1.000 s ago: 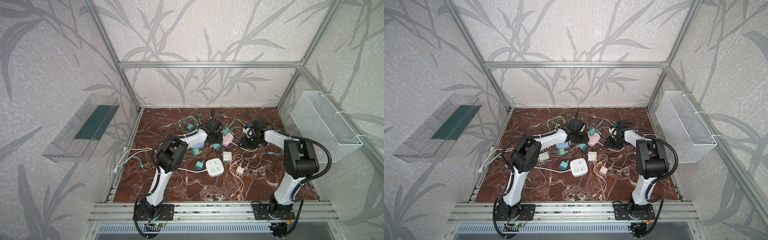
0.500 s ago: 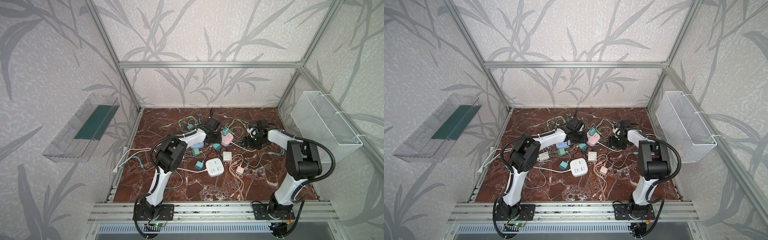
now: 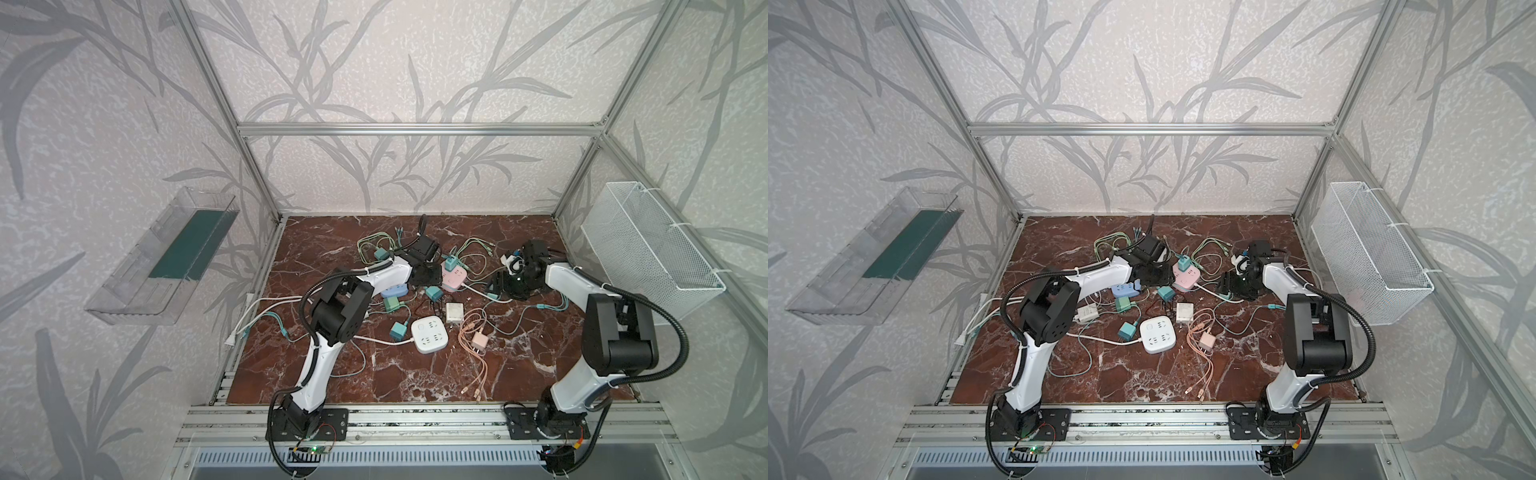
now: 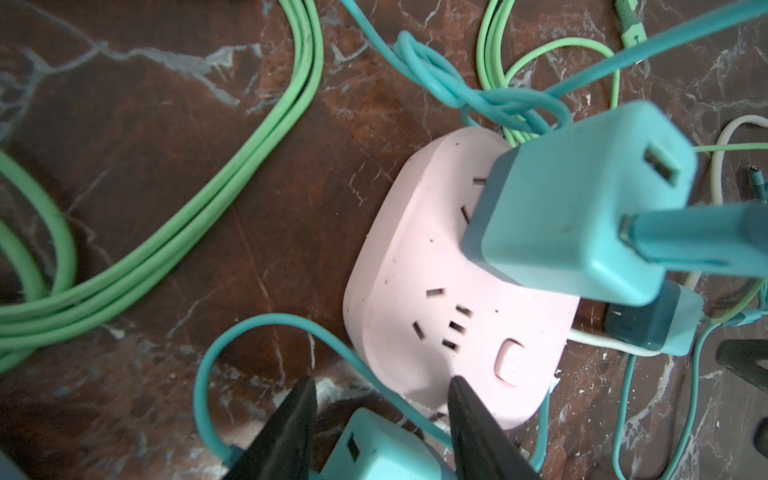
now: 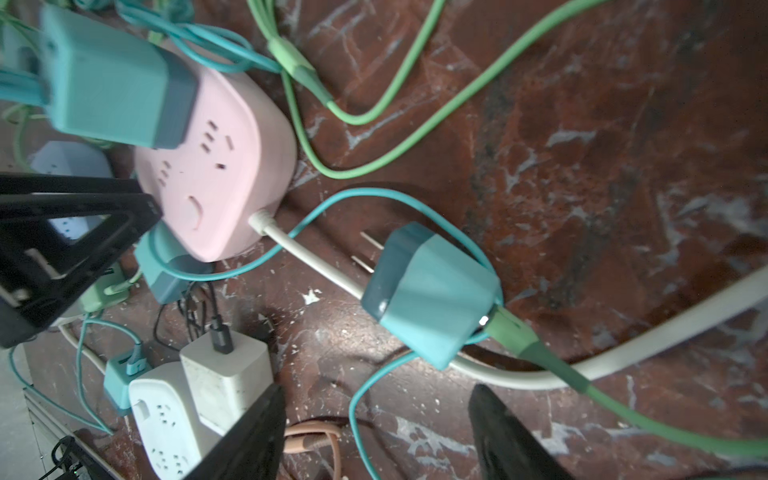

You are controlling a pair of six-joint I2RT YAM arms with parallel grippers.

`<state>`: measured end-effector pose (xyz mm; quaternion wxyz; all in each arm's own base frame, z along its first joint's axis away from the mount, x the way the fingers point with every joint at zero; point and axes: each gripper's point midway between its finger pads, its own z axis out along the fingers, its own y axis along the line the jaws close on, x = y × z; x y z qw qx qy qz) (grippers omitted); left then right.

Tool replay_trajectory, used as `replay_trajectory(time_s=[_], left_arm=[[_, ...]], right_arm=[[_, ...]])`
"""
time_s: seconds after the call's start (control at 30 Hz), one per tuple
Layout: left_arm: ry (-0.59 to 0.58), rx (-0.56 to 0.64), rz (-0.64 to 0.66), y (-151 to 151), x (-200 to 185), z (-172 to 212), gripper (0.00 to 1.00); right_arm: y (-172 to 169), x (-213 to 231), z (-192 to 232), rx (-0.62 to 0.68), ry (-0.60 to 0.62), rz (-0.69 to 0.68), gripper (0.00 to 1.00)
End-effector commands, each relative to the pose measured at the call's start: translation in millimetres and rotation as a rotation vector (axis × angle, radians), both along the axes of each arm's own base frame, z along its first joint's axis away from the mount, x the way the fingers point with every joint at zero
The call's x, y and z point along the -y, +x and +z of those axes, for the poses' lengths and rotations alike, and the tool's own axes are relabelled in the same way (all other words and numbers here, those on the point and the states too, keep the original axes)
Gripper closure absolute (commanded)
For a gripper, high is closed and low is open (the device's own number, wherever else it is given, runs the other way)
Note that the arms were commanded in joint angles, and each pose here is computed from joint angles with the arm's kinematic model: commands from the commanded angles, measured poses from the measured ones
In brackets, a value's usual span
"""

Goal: Pull the plug off the socket

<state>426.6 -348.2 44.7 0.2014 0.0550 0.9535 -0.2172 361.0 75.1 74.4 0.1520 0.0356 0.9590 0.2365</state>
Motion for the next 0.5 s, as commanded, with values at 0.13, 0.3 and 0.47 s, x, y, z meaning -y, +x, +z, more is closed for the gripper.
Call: replay_trajectory(time_s=[0.13, 0.3, 0.47], left_arm=[[-0.027, 0.031, 0.011, 11.2, -1.5, 22.7, 0.46], [-0.049, 0.03, 0.013, 14.7, -1.1, 24.7, 0.46], [-0.071, 0.005, 0.0, 14.5, 2.2, 20.5, 0.46]], right_arm=[[10.6, -18.7, 45.0, 0.225, 0.036, 0.122, 0.32], [26.4, -33.9, 59.3, 0.387, -0.04, 0.23, 0.3], [45.5, -57.1, 60.4, 0.522, -0.17, 0.394, 0.28]])
